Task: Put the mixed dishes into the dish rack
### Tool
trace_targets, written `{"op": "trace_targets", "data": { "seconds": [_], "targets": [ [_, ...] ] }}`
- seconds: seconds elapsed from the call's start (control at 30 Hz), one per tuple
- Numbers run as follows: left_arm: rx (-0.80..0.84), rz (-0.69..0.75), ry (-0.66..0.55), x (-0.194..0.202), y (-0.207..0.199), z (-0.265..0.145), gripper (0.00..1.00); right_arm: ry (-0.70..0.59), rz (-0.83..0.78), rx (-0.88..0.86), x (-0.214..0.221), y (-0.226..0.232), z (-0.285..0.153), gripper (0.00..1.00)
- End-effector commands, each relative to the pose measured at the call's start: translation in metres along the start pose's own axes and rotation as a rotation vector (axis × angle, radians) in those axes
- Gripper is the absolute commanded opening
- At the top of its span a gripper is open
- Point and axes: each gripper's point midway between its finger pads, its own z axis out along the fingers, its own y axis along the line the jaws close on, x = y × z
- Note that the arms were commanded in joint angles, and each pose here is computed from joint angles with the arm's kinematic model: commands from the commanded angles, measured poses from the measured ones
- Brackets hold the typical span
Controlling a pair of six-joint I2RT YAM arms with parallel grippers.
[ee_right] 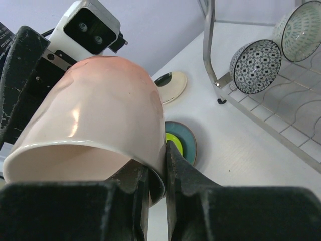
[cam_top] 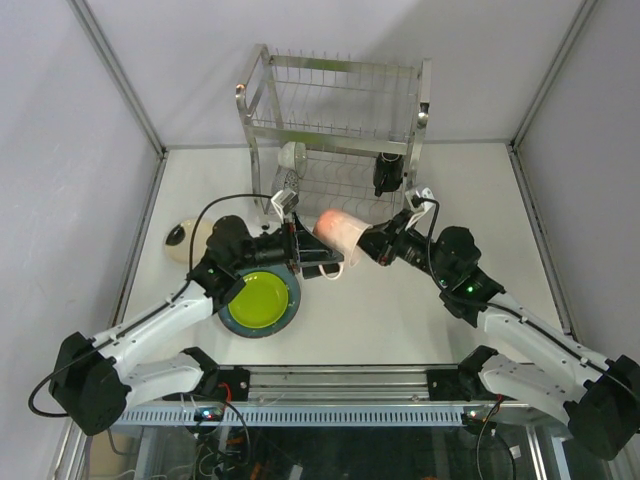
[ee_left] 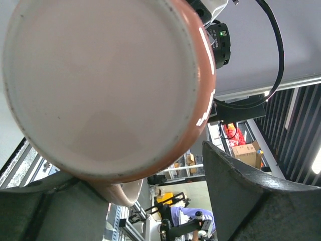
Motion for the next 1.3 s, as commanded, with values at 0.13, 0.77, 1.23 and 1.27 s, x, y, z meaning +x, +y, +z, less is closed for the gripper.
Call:
{"op": "trace_targets", "data": {
  "seconds": [0.13,0.77,1.23,1.27],
  "targets": [
    [0.124,0.054,0.016,0.005,-0.030,-0.003,0.60,-0.119,-0.090,-0.077,-0.039,0.023,0.010,0.00],
    [0.240,0.013,-0.035,-0.002,-0.037,-0.005,0.01,-0.115,-0.091,-0.014,-0.031,0.008,0.011,0.00],
    [0.049,0.065,-0.125,-0.022,0.023,0.001,0.00,-0.106,-0.079,0.114,-0.027,-0.018,-0.008,0.31],
    [0.038,0.073,-0.130,-0.026,0.026,0.002,0.00,-0.108,-0.076,0.123,-0.027,-0.020,-0.011,0.33]
  ]
}}
